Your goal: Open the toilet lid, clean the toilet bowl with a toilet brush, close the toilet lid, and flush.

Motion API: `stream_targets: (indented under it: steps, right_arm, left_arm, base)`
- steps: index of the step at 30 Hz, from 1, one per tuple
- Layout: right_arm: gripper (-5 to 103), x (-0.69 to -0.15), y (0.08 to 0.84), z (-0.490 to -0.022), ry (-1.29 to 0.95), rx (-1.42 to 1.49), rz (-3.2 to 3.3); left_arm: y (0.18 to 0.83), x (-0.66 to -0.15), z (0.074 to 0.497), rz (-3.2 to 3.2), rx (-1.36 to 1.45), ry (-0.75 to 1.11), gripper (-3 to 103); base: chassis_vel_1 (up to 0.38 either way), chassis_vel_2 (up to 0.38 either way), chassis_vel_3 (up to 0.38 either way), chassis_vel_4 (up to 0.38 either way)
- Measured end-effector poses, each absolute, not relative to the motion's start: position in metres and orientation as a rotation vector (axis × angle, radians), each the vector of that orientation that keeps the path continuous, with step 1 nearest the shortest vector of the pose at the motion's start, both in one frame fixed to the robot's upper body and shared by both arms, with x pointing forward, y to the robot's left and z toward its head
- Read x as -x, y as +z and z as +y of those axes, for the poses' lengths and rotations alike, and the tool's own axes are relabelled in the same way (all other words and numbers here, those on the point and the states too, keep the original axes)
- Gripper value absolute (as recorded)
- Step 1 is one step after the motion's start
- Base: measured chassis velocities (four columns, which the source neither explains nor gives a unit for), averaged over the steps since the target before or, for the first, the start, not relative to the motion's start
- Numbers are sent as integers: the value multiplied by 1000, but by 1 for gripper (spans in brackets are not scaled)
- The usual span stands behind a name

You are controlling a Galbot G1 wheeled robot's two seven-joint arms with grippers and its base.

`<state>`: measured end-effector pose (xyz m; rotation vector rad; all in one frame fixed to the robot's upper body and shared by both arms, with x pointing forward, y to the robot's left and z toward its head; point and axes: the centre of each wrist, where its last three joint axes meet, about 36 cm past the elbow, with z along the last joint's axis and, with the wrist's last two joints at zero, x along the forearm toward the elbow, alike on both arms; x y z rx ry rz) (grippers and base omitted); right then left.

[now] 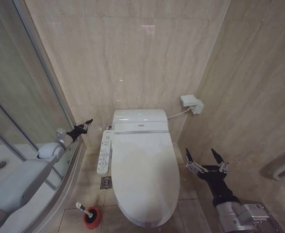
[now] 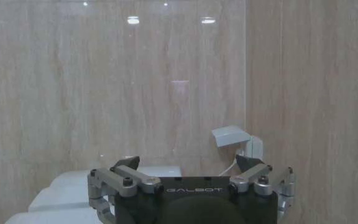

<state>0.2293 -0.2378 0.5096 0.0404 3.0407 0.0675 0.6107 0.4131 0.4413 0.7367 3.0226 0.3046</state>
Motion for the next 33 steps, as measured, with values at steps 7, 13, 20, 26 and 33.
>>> stream_targets:
  steps: [7, 13, 20, 26, 33]
  right_arm:
    - [100, -229, 510, -238, 67, -40, 3041]
    - [100, -229, 510, -238, 67, -40, 3041]
    - [100, -229, 510, -238, 68, -40, 3041]
    - [100, -229, 510, -238, 68, -40, 3041]
    - [100, -229, 510, -238, 68, -40, 3041]
  left_arm:
    - [417, -594, 392, 3003, -809, 340, 0]
    - [408, -574, 389, 2977, -843, 375, 0]
    - [411, -568, 396, 2961, -850, 398, 0]
    - [415, -569, 397, 2954, -847, 403, 0]
    - [415, -569, 400, 2959, -839, 402, 0]
  base:
    - [0, 0, 0, 0]
    - [0, 0, 0, 0]
    - [0, 0, 0, 0]
    - [-15, 17, 19, -17]
    - [-60, 65, 72, -79]
